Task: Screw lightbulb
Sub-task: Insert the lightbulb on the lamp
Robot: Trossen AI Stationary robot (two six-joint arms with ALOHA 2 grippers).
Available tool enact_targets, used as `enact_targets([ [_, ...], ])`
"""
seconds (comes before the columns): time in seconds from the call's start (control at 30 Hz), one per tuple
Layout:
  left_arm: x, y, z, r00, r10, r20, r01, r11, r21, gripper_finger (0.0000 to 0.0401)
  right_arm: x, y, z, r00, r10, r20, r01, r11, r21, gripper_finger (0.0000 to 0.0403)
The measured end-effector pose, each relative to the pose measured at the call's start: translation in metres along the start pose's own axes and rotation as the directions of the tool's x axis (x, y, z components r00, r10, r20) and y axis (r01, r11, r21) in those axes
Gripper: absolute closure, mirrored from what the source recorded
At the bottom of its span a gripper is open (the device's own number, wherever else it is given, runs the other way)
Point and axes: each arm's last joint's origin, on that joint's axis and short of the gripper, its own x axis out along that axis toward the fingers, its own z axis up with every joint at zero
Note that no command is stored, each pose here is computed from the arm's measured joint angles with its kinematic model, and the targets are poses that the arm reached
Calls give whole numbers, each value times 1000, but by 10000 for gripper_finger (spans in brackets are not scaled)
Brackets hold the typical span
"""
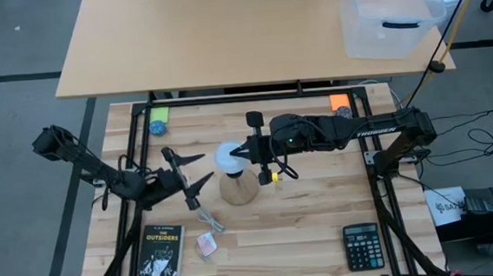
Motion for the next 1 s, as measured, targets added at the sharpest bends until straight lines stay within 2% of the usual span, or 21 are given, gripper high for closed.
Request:
enact_targets([
  [0.33,15,13,-3,999,-8,40,9,1000,-24,138,0,0,0,1000,1,-4,-1,1000,-2,403],
  [0.63,19,16,-6,1000,11,20,-10,999,-36,138,-1,0,-1,1000,-3,-12,3,1000,-1,403],
  [1.0,19,19,-11,991,121,-55,-121,993,1,138,-1,8,3,1000,26,5,-25,1000,-8,403],
])
